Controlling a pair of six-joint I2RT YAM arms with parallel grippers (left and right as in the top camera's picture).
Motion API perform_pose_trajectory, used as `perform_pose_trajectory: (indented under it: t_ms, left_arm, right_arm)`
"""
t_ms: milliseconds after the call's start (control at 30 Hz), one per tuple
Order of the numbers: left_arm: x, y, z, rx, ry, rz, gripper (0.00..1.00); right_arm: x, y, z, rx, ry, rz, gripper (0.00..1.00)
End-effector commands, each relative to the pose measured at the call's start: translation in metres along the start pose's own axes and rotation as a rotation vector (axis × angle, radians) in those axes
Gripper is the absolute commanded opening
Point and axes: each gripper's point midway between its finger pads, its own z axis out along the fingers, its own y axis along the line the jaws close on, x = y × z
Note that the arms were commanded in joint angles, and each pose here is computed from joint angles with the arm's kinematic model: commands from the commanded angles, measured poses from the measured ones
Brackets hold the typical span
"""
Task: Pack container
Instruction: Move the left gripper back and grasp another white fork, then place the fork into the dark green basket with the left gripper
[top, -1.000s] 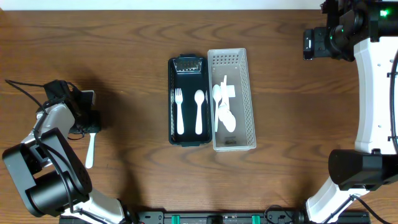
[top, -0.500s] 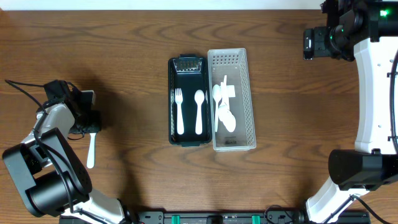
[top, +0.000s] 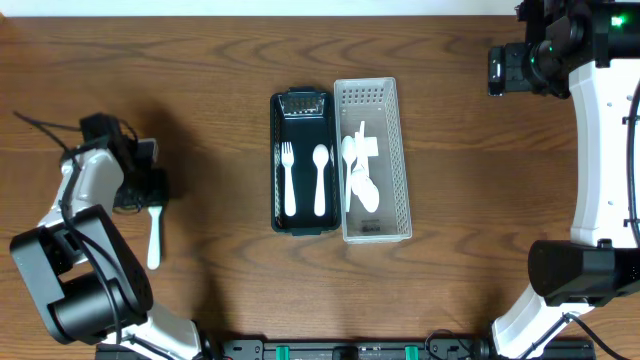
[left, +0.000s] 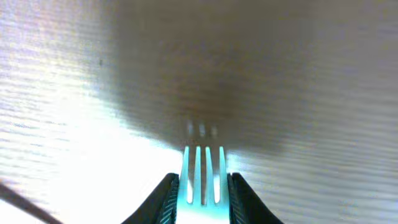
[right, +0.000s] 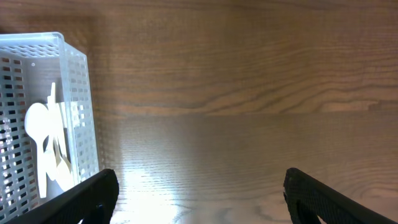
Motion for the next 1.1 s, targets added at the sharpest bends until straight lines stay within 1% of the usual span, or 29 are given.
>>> perform_pose_trajectory:
  t_ms: [0, 133, 267, 367, 433, 500, 600, 700, 767, 933, 1067]
  left_arm:
    - [-0.022, -0.013, -0.031, -0.018, -0.059, -0.03, 0.24]
    - [-0.033, -0.051, -0.06, 0.0, -0.057, 0.017, 0.2]
    - [-0.046, -0.105, -0.095, 0.023, -0.077, 0.099, 0.19]
    - [-0.059, -0.15, -0.124, 0.054, -0.141, 0.101, 0.19]
    - [-0.068, -0.181, -0.146, 0.088, -0.203, 0.09, 0.18]
    - [-0.076, -0.214, -0.168, 0.13, -0.27, 0.11, 0.19]
    - [-0.08, -0.253, -0.187, 0.193, -0.34, 0.112, 0.19]
    - [-0.077, -0.287, -0.192, 0.244, -0.37, 0.122, 0.19]
    - [-0.074, -0.299, -0.189, 0.255, -0.362, 0.12, 0.19]
    - [-0.069, -0.311, -0.162, 0.24, -0.296, 0.109, 0.19]
    - [-0.067, -0.313, -0.126, 0.201, -0.221, 0.105, 0.19]
  right_arm:
    - [-0.001, -0.006, 0.002, 0.017, 0.001, 0.019, 0.88]
    - [-0.003, -0.006, 0.002, 0.017, -0.009, 0.02, 0.88]
    - [-0.005, -0.006, 0.002, 0.017, -0.017, 0.021, 0.88]
    - [-0.006, -0.006, 0.002, 0.017, -0.02, 0.021, 0.88]
    - [-0.006, -0.006, 0.002, 0.017, -0.019, 0.02, 0.89]
    - [-0.006, -0.006, 0.002, 0.017, -0.021, 0.018, 0.89]
    - [-0.008, -0.006, 0.003, 0.017, -0.027, 0.001, 0.89]
    - [-0.008, -0.006, 0.003, 0.018, -0.026, -0.005, 0.89]
    - [-0.008, -0.006, 0.003, 0.017, -0.024, -0.005, 0.9]
    - [-0.004, -0.006, 0.003, 0.017, -0.01, -0.007, 0.9]
    - [-0.001, -0.006, 0.003, 0.017, 0.004, -0.012, 0.9]
